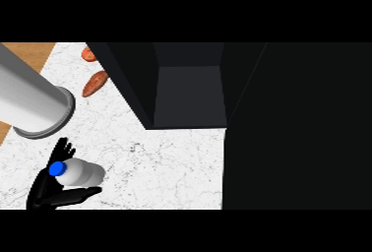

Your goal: Pick up the bottled water, place it into the cabinet and close the cabinet

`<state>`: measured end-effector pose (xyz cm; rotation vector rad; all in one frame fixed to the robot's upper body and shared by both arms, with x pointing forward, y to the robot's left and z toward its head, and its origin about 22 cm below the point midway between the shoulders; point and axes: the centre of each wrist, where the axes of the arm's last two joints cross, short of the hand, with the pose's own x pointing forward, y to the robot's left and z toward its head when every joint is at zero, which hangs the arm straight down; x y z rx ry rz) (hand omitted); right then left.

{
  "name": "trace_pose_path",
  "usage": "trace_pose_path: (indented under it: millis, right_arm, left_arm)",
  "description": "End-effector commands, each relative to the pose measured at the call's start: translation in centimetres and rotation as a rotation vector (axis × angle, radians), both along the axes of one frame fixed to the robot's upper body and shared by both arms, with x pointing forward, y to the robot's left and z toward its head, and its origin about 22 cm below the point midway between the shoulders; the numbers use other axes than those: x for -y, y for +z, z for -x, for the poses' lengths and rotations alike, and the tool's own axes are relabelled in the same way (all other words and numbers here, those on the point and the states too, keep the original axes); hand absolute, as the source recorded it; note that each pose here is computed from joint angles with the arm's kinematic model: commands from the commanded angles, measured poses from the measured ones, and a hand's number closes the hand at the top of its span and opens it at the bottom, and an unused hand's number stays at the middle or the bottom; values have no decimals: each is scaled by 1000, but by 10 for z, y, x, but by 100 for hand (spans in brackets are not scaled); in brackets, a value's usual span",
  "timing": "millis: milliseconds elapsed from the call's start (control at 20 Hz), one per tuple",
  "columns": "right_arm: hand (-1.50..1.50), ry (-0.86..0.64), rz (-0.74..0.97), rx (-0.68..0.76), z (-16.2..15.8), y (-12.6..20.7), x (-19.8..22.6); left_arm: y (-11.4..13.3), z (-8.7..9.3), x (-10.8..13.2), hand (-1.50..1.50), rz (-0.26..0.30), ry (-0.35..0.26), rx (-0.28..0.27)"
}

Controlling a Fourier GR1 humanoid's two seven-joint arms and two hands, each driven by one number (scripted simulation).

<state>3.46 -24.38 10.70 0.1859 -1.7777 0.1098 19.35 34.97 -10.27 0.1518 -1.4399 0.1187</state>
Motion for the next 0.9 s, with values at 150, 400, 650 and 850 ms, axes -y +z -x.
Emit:
trace_pose_path:
  millis: [150,400,650,850]
  right_arm:
    - [-150,-11,-36,60,3,21,-8]
    - [-150,-25,-22,72,7,24,-2]
    - [-150,-9,-20,59,2,17,-5]
    - [-150,-22,0,42,7,4,3]
  left_arm:
    - [-39,27,-5,-150,115,-58,-13]
    - [-46,-7,22,150,144,24,39]
    - [-61,8,8,150,201,29,63]
    - [-57,-19,22,150,263,32,84]
